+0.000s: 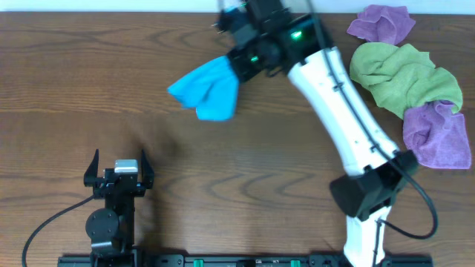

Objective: Fold the cloth

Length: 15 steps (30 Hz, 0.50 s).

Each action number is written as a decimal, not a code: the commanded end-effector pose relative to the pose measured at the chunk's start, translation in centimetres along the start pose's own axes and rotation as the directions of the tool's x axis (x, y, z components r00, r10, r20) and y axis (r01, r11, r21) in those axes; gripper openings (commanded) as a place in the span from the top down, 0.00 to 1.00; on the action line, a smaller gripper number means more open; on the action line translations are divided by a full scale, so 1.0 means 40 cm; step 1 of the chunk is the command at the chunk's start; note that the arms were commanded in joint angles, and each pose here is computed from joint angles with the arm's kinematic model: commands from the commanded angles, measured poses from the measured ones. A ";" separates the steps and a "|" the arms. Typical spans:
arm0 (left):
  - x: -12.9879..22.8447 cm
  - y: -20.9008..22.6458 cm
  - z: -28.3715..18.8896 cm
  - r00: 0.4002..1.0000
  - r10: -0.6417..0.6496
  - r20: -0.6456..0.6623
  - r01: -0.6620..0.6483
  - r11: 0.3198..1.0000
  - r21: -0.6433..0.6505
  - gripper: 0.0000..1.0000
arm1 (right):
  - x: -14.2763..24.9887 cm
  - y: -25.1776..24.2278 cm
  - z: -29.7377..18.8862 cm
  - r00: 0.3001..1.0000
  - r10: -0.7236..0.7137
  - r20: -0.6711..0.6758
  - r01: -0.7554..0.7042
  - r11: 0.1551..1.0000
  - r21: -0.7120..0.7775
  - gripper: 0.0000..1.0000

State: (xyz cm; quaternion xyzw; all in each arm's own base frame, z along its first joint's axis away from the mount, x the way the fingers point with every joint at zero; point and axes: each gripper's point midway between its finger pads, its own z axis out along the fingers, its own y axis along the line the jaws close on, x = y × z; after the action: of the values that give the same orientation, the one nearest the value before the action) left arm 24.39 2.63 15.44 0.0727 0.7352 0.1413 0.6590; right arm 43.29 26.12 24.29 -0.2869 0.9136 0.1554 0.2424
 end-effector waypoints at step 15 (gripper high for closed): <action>0.046 -0.011 0.000 0.998 0.015 -0.067 -0.014 1.000 0.014 0.05 | 0.248 -0.238 0.152 0.907 0.261 -0.329 -0.262 0.964 0.041 0.12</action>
State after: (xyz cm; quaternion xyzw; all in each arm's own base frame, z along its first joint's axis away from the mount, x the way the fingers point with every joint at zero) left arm 24.39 2.63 15.44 0.0725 0.7352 0.1412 0.6590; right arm 45.43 14.01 11.33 -0.1320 0.9819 0.1234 0.0573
